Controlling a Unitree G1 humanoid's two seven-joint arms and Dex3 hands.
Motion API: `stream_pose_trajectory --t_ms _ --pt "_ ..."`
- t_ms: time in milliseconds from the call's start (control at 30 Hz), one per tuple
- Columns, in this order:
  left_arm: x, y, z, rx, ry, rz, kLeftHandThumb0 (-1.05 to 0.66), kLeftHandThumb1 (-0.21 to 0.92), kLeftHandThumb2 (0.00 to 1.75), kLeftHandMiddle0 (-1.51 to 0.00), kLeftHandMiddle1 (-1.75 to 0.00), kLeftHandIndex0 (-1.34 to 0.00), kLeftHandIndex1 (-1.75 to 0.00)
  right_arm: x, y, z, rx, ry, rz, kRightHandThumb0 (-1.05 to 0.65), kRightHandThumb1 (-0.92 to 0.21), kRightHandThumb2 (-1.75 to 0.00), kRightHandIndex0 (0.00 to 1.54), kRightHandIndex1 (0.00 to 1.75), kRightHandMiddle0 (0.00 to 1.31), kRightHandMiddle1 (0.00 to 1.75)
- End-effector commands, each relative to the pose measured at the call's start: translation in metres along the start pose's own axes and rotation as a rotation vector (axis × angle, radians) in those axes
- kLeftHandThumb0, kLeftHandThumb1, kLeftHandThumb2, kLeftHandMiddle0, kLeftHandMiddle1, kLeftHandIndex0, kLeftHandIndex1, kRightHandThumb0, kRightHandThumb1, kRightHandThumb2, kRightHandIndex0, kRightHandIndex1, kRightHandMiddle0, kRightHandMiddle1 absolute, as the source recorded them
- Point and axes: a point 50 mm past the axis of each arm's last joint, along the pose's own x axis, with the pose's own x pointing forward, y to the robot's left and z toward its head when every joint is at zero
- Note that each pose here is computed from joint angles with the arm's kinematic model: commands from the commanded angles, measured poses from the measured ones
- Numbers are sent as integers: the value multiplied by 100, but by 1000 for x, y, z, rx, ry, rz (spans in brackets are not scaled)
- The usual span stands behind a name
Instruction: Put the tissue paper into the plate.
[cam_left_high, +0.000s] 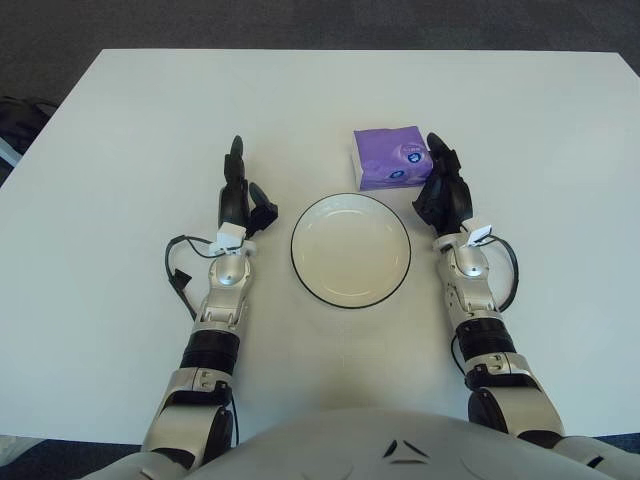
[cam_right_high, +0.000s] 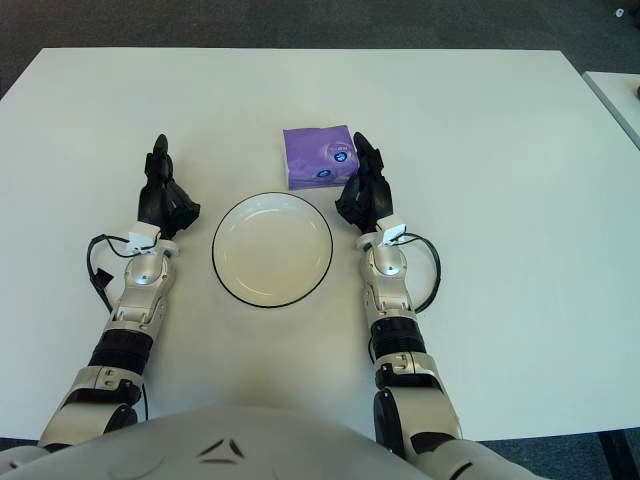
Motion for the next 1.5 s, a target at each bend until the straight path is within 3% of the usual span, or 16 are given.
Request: stream_pose_trajectory --t_ms 0,933,1133,1300,1467 --pt "-48 5 -51 45 271 -9 -85 92 121 -9 0 0 -23 -40 -1 -47 28 255 -30 -78 -92 -110 14 0 0 29" --pt "-48 2 -50 40 280 -9 -85 92 120 -9 0 0 -24 -41 -5 -45 21 248 -34 -77 -92 -109 15 0 0 31" --pt "-49 0 -50 38 277 -8 -84 92 120 -9 0 0 -25 -41 -21 -31 -2 203 -67 -75 -92 -108 16 1 0 32" --pt "-49 -1 -49 44 269 -5 -85 92 120 -9 0 0 -26 -40 -43 -7 -53 123 -143 -73 -92 -107 16 1 0 34" --pt "-49 -1 -50 46 268 -3 -85 92 120 -9 0 0 -26 -43 -50 5 -102 70 -209 -71 -92 -107 17 1 0 38"
